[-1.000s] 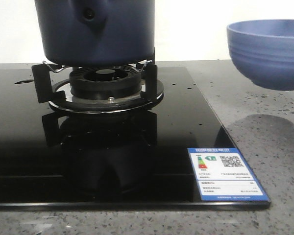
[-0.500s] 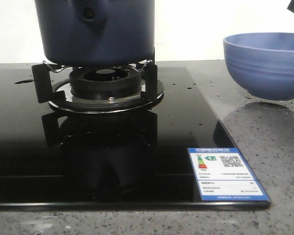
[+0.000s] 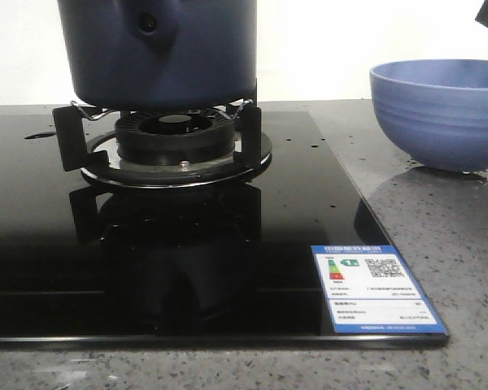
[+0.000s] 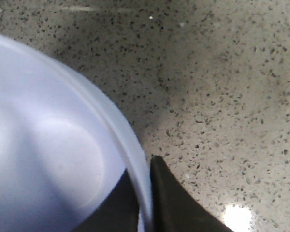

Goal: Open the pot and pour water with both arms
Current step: 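Lower the bowl back onto the counter with the right gripper, then open the right gripper and release the bowl rim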

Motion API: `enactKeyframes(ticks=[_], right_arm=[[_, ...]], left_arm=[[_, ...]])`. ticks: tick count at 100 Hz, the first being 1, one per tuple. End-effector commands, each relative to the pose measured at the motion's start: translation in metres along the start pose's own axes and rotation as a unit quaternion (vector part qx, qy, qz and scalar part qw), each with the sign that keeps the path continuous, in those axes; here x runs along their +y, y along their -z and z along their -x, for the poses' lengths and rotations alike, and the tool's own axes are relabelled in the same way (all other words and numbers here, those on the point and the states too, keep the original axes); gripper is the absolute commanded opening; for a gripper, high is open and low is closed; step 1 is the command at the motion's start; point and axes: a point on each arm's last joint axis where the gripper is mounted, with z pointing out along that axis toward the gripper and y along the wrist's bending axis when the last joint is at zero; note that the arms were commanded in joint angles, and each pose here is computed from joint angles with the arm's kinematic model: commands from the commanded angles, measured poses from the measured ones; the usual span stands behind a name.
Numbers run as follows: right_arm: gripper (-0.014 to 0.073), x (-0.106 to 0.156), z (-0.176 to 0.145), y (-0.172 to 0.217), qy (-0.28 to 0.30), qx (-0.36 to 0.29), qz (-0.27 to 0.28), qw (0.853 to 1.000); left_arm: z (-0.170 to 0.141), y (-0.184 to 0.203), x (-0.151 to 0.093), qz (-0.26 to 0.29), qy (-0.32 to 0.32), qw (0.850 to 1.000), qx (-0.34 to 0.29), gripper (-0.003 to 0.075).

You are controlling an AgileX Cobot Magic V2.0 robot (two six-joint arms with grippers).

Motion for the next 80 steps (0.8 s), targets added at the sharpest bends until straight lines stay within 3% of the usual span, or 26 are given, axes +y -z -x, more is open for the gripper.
enactKeyframes(ticks=[1, 80], right_arm=[[-0.0042, 0.0052, 0.0042, 0.0193, 0.005, -0.038, 0.005, 0.999], [-0.0042, 0.0057, 0.0023, 0.0192, 0.006, -0.027, 0.008, 1.0]], left_arm=[[0.0199, 0.0077, 0.0016, 0.021, 0.013, 0.998, -0.06, 0.0368], [0.0195, 0.0076, 0.0008, 0.016, 0.018, 0.998, -0.057, 0.0368]])
